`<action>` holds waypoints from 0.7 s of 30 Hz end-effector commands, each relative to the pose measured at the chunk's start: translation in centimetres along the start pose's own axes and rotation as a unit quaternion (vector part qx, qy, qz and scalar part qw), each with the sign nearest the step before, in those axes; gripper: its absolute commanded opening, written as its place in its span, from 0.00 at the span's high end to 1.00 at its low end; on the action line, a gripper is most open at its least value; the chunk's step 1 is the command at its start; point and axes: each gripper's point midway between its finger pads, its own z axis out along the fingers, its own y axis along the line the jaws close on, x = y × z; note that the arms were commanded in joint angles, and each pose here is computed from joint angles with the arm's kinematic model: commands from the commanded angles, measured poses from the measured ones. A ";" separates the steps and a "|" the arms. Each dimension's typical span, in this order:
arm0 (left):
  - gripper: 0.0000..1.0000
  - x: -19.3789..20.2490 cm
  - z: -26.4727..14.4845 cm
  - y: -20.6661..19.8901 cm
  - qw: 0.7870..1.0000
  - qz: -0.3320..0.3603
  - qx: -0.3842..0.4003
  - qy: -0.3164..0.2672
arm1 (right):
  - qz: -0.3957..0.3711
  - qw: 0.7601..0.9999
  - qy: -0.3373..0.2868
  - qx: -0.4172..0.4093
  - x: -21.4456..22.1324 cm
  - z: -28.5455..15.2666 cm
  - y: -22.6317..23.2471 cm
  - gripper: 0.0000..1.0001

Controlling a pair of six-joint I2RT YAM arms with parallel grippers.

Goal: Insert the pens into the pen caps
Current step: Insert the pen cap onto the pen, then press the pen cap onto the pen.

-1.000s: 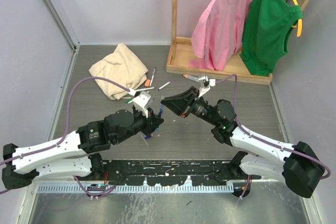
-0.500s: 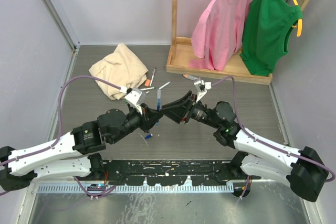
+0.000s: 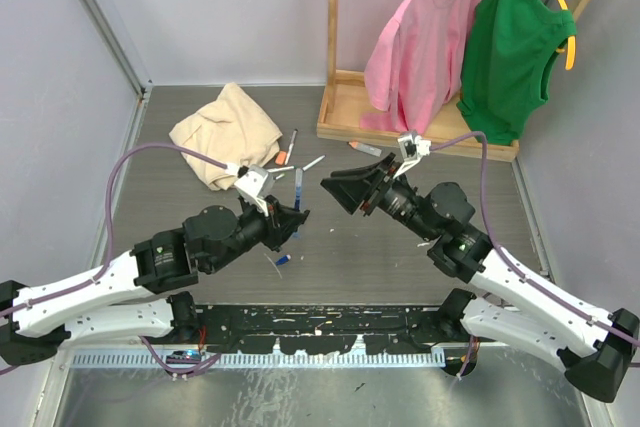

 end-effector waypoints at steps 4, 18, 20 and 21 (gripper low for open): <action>1.00 -1.4 -0.2 -0.8 1.000 0.005 0.013 -0.005 | -0.011 0.999 -0.021 0.045 -3.2 1.5 0.1 0.50; 1.00 0.1 1.0 -2.2 0.998 0.025 0.036 0.039 | 0.007 0.999 0.021 0.034 -2.3 3.2 0.8 0.49; 1.00 0.2 1.1 -2.2 0.998 0.025 0.035 0.042 | 0.008 0.999 0.031 0.033 -1.9 3.2 0.7 0.49; 1.00 0.2 1.1 -2.2 0.998 0.025 0.035 0.042 | 0.008 0.999 0.035 0.032 -1.7 3.1 0.8 0.49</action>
